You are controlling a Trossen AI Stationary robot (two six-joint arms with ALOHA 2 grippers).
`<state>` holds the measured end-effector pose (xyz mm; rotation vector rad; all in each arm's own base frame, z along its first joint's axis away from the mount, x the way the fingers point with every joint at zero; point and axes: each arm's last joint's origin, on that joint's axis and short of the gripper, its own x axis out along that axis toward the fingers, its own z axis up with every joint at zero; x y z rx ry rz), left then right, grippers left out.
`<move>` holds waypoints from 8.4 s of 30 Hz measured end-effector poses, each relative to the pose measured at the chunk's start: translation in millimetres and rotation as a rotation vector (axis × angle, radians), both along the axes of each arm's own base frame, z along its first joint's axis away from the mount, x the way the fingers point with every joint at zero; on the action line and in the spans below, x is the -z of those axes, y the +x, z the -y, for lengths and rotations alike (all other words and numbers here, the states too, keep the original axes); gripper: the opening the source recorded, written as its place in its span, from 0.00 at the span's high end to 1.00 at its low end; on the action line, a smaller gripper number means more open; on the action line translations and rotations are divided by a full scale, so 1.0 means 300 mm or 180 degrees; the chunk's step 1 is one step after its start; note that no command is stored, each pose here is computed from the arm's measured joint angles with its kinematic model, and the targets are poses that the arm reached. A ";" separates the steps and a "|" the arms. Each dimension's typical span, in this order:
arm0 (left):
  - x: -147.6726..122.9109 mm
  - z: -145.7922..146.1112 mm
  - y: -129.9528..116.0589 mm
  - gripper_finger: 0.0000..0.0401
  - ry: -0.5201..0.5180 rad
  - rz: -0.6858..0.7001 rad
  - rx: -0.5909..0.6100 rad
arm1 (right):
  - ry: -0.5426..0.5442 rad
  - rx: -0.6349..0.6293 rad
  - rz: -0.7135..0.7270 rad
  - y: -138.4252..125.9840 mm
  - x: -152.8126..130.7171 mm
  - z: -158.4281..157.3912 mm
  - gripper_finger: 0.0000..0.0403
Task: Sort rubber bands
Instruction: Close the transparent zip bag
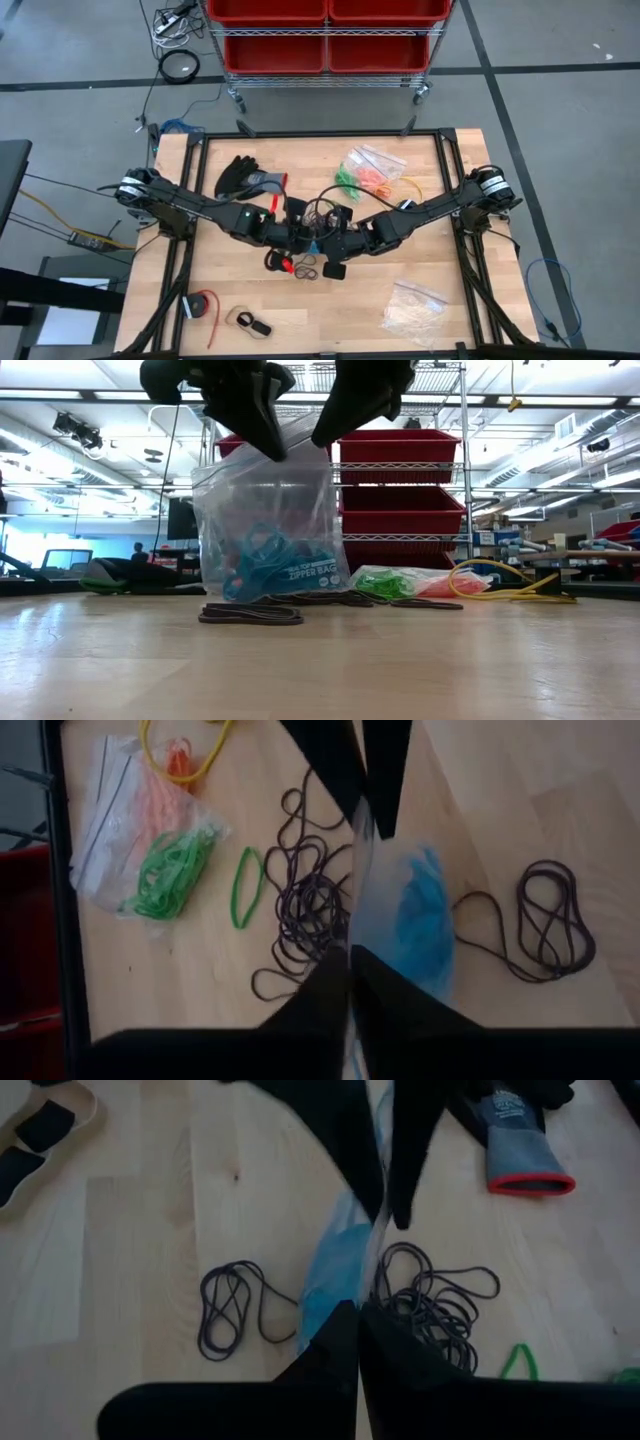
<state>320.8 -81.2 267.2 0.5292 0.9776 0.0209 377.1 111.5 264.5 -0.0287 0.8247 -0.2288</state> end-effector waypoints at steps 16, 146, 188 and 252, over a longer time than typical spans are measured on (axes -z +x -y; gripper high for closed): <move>0.011 -0.017 -0.023 0.91 0.0117 -0.0169 -0.0279 | 0.0015 -0.0004 0.0004 -0.001 -0.002 -0.001 1.00; 0.059 -0.038 -0.098 0.97 0.0134 -0.0780 -0.0590 | 0.0392 0.0035 0.0200 0.028 0.140 0.131 1.00; 0.065 -0.051 -0.121 0.97 0.0154 -0.0929 -0.0821 | 0.0407 0.0010 0.0177 0.026 0.140 0.130 1.00; 0.070 -0.136 -0.067 0.59 -0.0157 -0.0725 -0.0970 | 0.0385 -0.0069 0.0199 0.029 0.137 0.127 1.00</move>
